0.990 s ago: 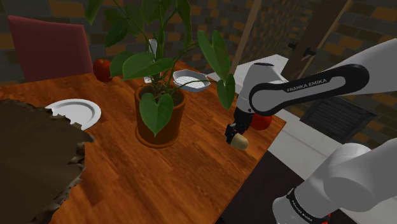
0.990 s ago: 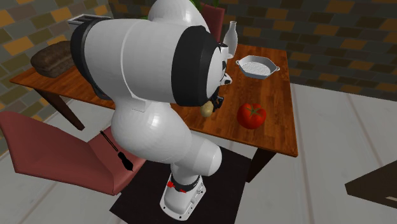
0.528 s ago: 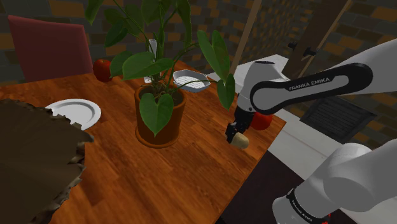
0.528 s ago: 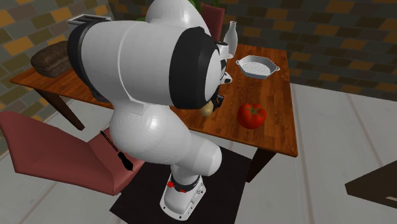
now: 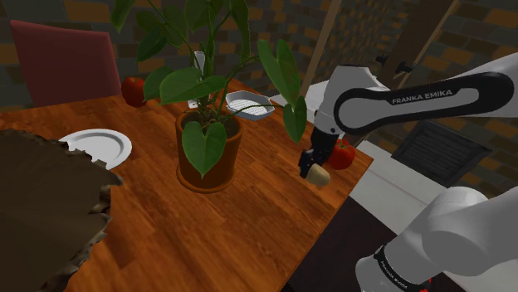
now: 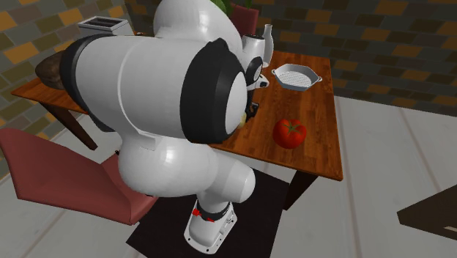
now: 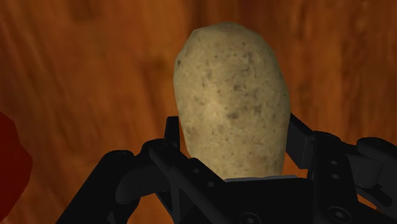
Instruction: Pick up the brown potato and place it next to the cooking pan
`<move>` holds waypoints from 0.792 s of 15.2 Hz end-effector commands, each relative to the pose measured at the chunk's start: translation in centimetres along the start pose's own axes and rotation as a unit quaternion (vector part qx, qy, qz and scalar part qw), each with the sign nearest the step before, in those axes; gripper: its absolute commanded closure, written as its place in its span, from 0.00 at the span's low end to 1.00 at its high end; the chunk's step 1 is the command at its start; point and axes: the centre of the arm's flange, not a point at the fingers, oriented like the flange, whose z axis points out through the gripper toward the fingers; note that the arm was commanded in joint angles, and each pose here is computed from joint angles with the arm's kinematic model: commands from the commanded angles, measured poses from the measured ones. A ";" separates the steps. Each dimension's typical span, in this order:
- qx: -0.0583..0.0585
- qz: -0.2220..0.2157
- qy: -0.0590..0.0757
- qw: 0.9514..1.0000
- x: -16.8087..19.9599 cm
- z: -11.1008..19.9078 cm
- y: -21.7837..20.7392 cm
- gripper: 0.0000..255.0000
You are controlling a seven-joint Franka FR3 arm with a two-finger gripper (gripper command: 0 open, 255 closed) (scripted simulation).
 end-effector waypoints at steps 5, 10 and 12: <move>0.000 0.000 0.000 1.000 -0.2 -3.2 -0.2 1.00; 0.000 0.000 0.000 1.000 -0.5 -5.8 -0.3 1.00; 0.000 0.000 0.000 1.000 -0.6 -6.8 -0.4 1.00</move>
